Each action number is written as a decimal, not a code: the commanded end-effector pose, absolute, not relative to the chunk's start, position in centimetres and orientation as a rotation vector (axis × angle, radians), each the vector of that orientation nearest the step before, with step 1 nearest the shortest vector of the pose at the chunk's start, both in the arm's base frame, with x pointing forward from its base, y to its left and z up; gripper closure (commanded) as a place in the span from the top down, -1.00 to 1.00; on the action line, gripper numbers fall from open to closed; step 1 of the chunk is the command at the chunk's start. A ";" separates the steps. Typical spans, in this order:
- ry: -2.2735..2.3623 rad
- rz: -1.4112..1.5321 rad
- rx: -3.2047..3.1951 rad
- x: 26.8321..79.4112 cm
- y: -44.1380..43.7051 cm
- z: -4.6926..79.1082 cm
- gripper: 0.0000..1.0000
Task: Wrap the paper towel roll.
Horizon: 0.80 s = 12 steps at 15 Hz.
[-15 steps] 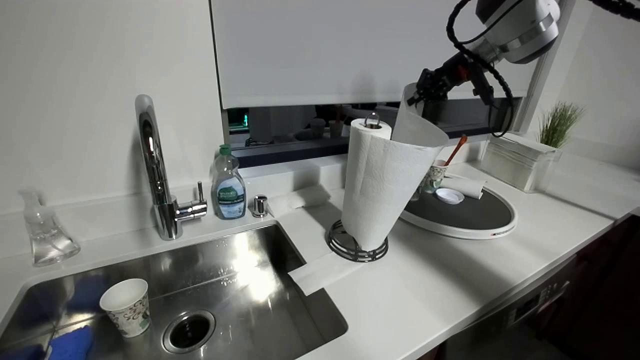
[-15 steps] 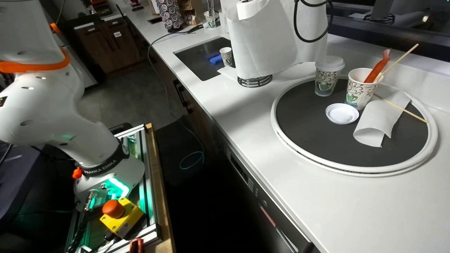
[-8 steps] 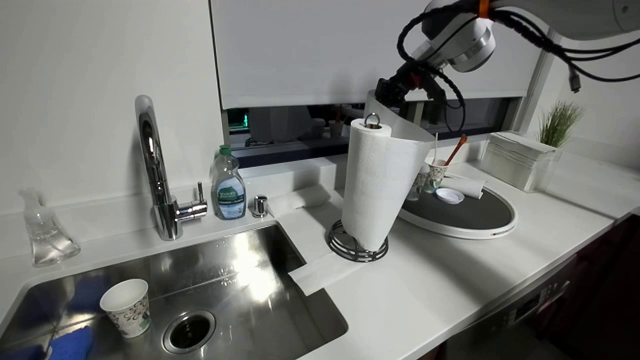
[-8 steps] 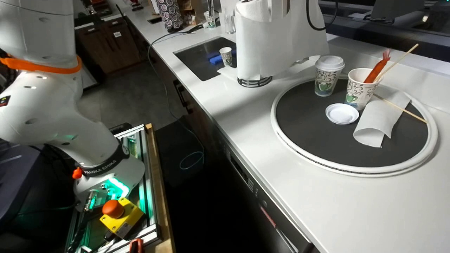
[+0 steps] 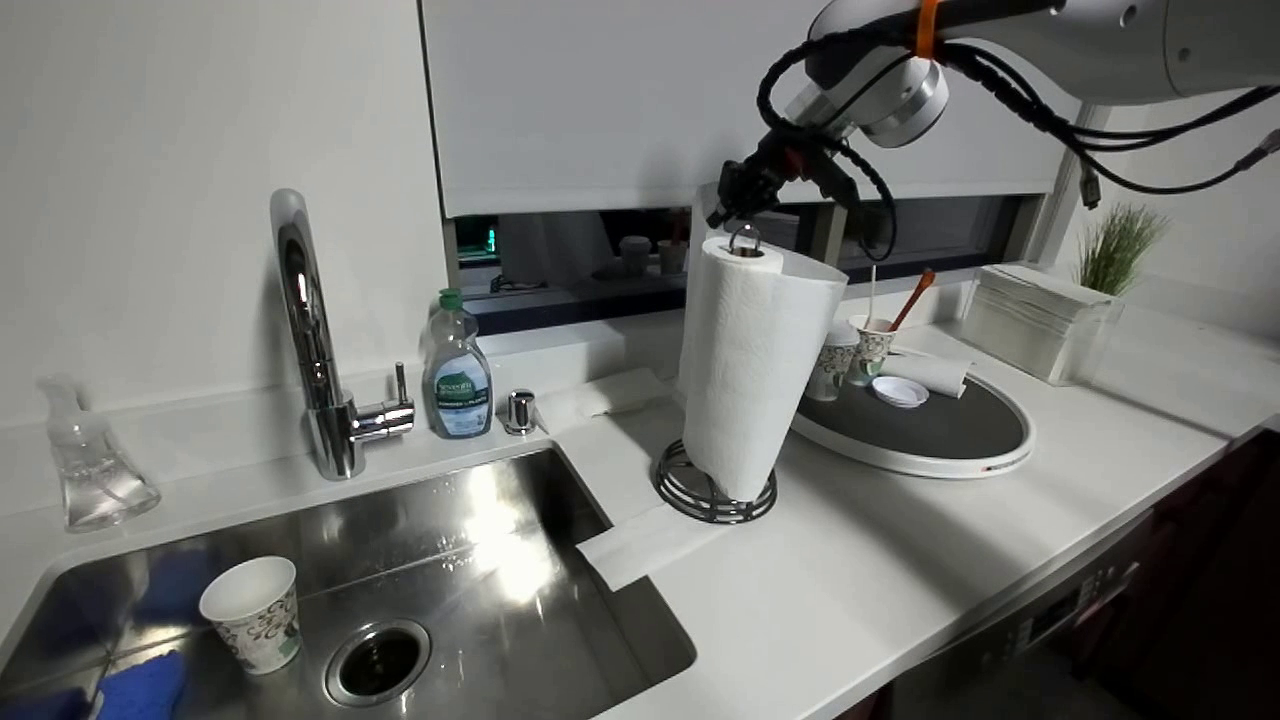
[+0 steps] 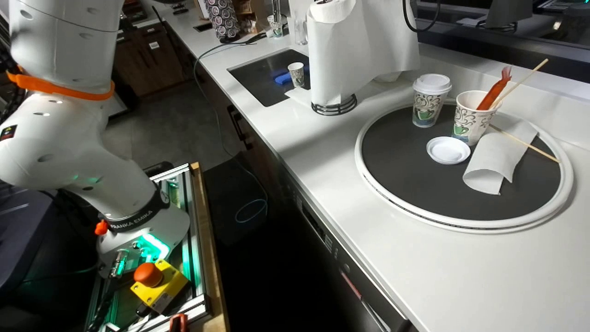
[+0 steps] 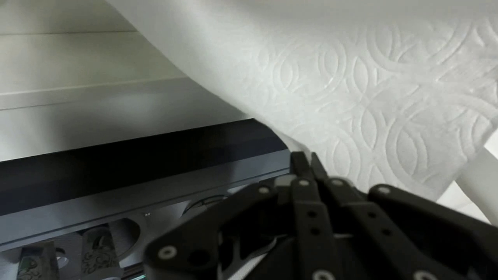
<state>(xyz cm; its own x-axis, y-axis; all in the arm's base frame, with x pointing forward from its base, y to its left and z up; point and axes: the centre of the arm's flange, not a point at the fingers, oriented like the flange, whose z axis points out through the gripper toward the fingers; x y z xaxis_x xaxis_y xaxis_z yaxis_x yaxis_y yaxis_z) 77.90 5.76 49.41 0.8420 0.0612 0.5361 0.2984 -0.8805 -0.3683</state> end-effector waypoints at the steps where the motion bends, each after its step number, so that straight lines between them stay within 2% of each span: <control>1: -0.289 -0.736 -2.566 78.7 6.4 49.4 -0.99; 6: -0.540 -0.718 -2.521 81.2 12.4 51.4 -0.99; 12: -0.874 -0.550 -2.513 81.5 18.3 52.8 -0.99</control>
